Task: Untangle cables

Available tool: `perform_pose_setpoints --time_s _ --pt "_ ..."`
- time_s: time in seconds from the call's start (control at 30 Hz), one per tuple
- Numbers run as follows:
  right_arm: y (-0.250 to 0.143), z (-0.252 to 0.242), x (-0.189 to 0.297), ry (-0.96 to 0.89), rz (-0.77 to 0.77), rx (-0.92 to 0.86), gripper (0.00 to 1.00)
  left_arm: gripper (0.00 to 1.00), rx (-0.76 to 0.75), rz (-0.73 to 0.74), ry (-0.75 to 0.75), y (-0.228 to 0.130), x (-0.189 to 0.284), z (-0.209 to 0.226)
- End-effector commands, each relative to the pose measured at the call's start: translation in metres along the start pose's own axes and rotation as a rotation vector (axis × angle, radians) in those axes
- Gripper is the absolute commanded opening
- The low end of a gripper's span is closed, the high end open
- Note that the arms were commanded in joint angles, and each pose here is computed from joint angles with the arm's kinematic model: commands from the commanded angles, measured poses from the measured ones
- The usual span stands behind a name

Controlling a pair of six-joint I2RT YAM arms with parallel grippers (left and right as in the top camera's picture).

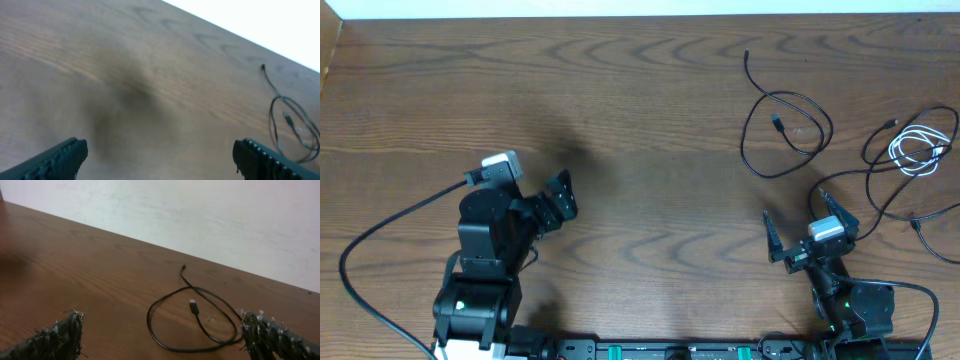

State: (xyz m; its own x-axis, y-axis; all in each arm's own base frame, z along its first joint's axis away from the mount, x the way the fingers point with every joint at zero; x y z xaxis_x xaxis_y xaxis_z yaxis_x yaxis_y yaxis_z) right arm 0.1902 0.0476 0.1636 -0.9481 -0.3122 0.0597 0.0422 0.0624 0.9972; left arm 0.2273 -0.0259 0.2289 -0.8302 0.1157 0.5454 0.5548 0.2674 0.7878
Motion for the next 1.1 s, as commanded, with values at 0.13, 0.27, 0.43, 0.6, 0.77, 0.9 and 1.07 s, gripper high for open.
perform_pose_setpoints --time_s 0.13,0.27,0.43,0.6,0.77,0.9,1.07 --pt "0.000 0.001 0.000 0.008 0.000 -0.011 0.99 0.98 -0.010 0.079 0.053 -0.024 0.014 0.011" --pt "0.000 0.001 0.000 0.008 0.000 -0.011 0.99 0.98 -0.011 0.092 0.096 -0.031 0.023 0.018" --pt "0.000 0.001 0.000 0.008 0.000 -0.011 0.99 0.98 -0.012 0.020 0.072 -0.024 0.033 0.015" --pt "0.000 0.001 0.000 0.008 0.000 -0.011 0.99 0.98 -0.046 -0.152 0.017 0.000 0.049 0.006" --pt "0.000 0.001 0.000 0.008 -0.001 -0.011 0.99 0.98 -0.105 -0.326 -0.027 0.021 0.073 -0.002" --pt "0.000 0.001 0.000 0.008 0.000 -0.011 0.99 0.98 -0.147 -0.434 -0.048 0.030 0.092 -0.006" --pt "0.000 0.001 0.000 0.008 0.000 -0.011 0.99 0.98 -0.163 -0.510 -0.063 0.031 0.110 -0.007"
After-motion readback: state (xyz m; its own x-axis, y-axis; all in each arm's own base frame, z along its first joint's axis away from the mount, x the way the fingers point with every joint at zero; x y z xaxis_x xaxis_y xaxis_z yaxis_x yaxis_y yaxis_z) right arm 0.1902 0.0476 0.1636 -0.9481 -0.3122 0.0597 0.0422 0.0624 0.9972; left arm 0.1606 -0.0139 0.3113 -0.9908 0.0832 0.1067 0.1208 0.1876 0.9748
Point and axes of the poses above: each gripper's point midway between its finger pads, its own x axis back along the fingers, its own z axis along the line the jaws close on, y = z × x, the point moved 5 cm from there along x, back along the fingers, and after that the axes turned 6 degrees about -x, right-handed, at the moved point
